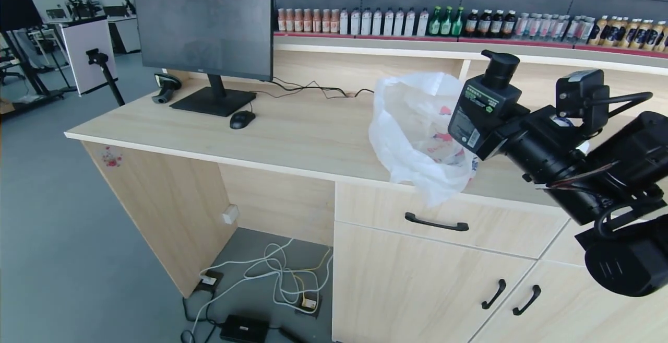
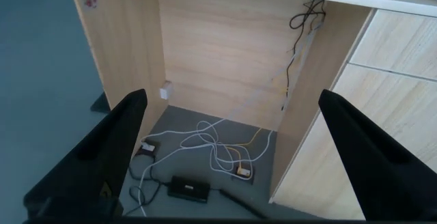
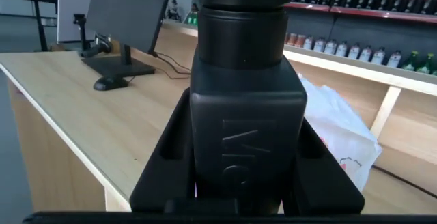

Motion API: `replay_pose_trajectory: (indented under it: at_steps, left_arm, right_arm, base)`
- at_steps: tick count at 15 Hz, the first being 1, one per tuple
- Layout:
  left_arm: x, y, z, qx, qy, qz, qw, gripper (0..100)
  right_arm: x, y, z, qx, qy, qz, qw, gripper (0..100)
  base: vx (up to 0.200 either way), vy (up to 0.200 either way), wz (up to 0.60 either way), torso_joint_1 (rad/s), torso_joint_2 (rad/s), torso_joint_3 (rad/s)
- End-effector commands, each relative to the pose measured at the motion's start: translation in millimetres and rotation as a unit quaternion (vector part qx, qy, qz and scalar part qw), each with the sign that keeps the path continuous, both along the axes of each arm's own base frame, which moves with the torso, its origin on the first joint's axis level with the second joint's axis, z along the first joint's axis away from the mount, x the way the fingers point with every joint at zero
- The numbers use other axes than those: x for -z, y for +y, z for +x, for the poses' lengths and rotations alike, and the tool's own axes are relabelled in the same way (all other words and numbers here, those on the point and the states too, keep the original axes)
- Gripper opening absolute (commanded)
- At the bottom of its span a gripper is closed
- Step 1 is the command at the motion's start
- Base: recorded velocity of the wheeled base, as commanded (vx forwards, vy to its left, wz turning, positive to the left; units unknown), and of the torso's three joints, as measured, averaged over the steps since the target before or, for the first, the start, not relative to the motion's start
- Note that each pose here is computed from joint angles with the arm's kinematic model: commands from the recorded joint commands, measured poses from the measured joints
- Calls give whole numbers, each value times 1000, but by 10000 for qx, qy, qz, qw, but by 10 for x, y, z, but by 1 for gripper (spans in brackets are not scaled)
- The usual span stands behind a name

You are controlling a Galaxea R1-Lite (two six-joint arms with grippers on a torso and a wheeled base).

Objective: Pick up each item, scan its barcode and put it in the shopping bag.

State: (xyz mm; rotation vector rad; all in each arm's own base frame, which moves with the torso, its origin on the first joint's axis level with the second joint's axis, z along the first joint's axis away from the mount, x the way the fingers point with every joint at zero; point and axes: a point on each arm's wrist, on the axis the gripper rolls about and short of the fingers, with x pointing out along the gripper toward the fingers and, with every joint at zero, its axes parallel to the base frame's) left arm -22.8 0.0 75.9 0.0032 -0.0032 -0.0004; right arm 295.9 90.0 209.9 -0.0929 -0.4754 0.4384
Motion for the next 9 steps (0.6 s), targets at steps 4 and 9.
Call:
replay_pose_trajectory:
  at_steps: [4,9]
  left_arm:
    - [-1,0,1,-10,1,-8,10000,100]
    - [-1,0,1,-2,1,-1,10000,100]
  right_arm:
    - [24,203,-4,-328,27,29,9995,0]
    - [45,205,29,-325,63,47,9994,0]
  base:
    - [50,0,0,-1,1,1]
    - [120,0,0,-6,0,3]
